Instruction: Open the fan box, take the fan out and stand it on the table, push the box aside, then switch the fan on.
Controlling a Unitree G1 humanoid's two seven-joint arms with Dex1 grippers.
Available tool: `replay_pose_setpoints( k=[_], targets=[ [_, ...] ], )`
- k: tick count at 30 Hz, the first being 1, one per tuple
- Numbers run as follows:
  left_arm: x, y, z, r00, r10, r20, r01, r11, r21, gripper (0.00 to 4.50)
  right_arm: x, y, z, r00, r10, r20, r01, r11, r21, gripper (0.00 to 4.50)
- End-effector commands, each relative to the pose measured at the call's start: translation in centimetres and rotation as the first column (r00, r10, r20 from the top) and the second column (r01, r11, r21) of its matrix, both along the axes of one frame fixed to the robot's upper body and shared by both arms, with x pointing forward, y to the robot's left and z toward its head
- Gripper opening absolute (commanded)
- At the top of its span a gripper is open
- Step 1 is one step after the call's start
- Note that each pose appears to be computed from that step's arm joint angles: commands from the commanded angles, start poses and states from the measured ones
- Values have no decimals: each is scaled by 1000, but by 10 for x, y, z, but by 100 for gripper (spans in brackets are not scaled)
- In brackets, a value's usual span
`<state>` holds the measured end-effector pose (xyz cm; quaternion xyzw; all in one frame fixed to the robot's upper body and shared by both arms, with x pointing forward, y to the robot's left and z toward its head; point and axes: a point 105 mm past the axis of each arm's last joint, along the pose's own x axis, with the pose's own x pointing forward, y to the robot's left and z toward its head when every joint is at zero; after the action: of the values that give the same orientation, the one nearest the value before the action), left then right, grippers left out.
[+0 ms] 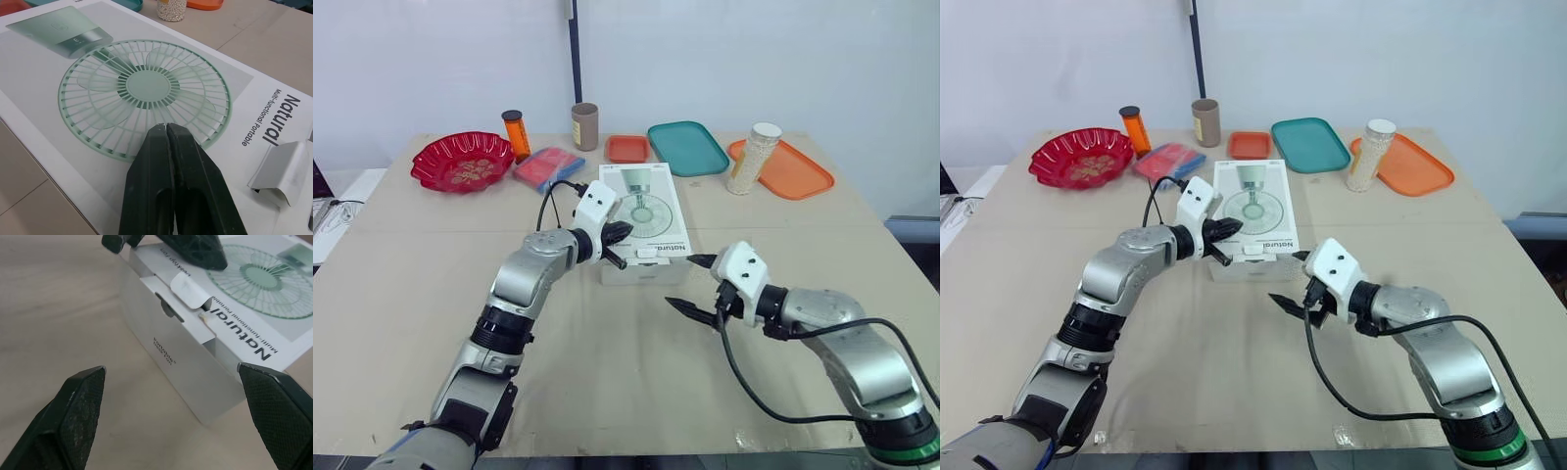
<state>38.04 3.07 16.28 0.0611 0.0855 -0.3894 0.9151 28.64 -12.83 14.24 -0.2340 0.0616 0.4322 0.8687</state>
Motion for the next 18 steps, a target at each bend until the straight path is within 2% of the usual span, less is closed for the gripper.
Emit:
replay_pose_setpoints(
  k=[1, 11, 18],
  targets=[
    [1, 4, 5, 1000, 19, 13, -19, 1000, -11, 11, -3, 2, 1, 1000, 22, 15, -22, 1000, -1, 442],
    [1, 4, 5, 1000, 25, 5, -25, 1000, -18, 11, -24, 0, -15, 994, 79, -80, -82, 996, -34, 442],
    [1, 4, 5, 1000, 28, 5, -28, 999, -19, 11, -46, -3, -37, 972, 138, -192, -159, 983, -96, 442]
  ],
)
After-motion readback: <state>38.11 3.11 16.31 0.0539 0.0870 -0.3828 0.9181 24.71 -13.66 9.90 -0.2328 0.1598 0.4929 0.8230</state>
